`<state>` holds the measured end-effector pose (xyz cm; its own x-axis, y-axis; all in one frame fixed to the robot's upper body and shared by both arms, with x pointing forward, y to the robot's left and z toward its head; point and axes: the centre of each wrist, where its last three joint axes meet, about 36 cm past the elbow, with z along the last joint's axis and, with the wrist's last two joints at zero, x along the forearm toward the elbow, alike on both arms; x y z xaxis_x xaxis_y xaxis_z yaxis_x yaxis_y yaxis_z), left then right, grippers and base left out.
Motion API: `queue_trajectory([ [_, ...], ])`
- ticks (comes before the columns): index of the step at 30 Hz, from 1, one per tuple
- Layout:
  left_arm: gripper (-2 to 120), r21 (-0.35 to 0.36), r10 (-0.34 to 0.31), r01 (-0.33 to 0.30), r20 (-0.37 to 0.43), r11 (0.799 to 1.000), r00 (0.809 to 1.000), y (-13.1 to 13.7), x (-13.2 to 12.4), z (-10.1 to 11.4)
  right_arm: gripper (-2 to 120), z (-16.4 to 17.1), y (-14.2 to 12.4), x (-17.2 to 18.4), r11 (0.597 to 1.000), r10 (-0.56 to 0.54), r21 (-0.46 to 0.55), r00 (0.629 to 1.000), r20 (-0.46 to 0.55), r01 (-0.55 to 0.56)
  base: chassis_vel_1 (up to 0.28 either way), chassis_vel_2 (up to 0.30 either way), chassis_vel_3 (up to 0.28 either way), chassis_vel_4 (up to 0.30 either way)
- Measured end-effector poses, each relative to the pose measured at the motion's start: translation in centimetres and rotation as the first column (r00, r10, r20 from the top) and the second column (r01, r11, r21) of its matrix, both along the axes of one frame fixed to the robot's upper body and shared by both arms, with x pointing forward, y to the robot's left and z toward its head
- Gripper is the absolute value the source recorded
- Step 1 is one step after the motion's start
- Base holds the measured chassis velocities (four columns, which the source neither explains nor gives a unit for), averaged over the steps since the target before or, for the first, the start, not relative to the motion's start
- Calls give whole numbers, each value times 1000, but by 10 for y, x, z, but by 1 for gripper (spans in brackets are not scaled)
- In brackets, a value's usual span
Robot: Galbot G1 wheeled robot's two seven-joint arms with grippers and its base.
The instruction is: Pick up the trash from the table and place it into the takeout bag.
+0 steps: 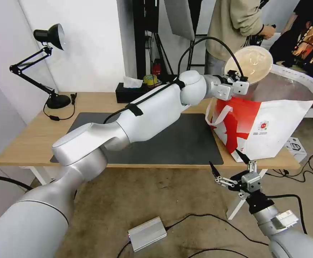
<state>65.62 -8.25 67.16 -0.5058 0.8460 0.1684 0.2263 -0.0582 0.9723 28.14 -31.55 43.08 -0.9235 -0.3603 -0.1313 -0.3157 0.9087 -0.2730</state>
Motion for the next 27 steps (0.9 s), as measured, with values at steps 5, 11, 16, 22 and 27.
queue_trajectory([
  [5,1,13,5,-5,7,1000,1000,0,1,-2,100,0,0,0,1000,0,0,1000,0,0,0,0,0,0],
  [11,1,24,8,-9,11,1000,1000,0,2,-5,100,0,0,0,1000,0,0,1000,0,0,0,0,0,0],
  [16,1,30,8,-8,12,1000,1000,0,1,-7,100,0,0,0,1000,0,0,1000,0,0,0,0,0,0],
  [22,1,41,6,-6,12,999,1000,-2,1,-11,100,0,0,0,1000,0,0,1000,0,0,0,0,0,0],
  [27,1,52,4,-5,12,999,1000,-3,0,-14,100,0,0,0,1000,0,0,1000,0,0,0,0,0,0],
])
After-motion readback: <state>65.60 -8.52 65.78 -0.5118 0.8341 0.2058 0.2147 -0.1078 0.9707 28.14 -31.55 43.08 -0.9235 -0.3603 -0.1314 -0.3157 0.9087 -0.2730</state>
